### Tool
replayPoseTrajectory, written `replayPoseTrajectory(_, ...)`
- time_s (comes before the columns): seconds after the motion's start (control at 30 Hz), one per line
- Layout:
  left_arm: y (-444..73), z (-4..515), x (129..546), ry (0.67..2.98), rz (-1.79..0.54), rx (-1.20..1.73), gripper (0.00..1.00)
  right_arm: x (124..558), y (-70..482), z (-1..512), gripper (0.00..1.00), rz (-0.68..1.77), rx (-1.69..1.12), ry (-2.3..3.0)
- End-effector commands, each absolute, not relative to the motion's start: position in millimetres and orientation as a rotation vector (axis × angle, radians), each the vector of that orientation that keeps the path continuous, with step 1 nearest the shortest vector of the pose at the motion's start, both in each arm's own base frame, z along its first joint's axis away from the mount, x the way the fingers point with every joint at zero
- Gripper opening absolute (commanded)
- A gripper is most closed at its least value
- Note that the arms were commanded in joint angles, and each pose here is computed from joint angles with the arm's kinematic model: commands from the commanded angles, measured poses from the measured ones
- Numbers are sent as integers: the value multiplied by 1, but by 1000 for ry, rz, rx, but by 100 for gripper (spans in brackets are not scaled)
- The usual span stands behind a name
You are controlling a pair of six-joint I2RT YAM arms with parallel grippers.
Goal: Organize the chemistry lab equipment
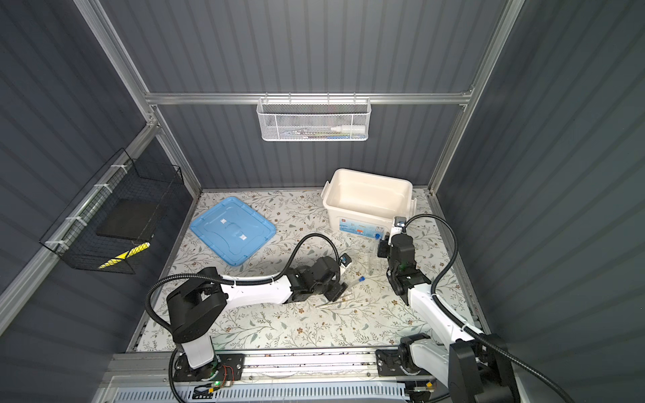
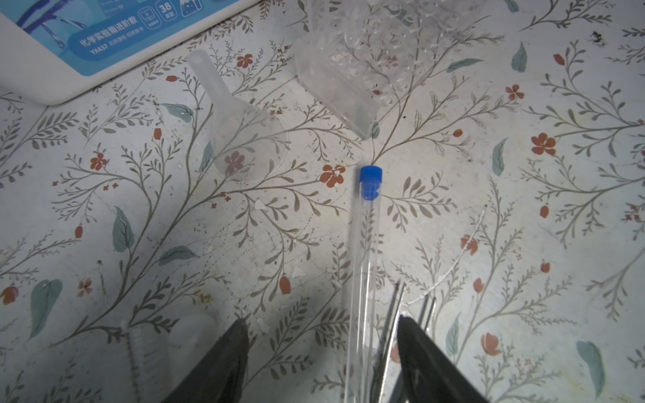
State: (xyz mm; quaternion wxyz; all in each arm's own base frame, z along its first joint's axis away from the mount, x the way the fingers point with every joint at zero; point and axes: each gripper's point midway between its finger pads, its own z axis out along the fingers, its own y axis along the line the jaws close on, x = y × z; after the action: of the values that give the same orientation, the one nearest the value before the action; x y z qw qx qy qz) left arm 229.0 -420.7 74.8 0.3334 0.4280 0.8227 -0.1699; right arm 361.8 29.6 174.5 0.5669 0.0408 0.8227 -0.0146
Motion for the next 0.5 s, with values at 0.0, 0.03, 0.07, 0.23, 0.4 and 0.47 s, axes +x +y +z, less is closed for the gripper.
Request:
replayPoseTrajectory(0.0, -427, 74, 226, 2151, -453, 1139, 69, 364, 34, 175, 25, -15, 91, 1953)
replayPoseTrajectory(0.03, -428, 75, 227, 2148, -454, 1140, 69, 365, 34, 175, 25, -13, 92, 1954)
replayPoseTrajectory(0.07, -427, 75, 226, 2149, -453, 1143, 69, 365, 35, 176, 25, -10, 92, 1952)
replayPoseTrajectory(0.23, -428, 74, 227, 2150, -453, 1142, 69, 368, 35, 168, 26, -15, 95, 1983)
replayPoseTrajectory(0.4, -428, 71, 227, 2158, -442, 1152, 69, 367, 33, 169, 29, -20, 110, 1986)
replayPoseTrajectory(0.47, -429, 70, 227, 2161, -435, 1159, 69, 367, 32, 170, 34, -18, 114, 1987)
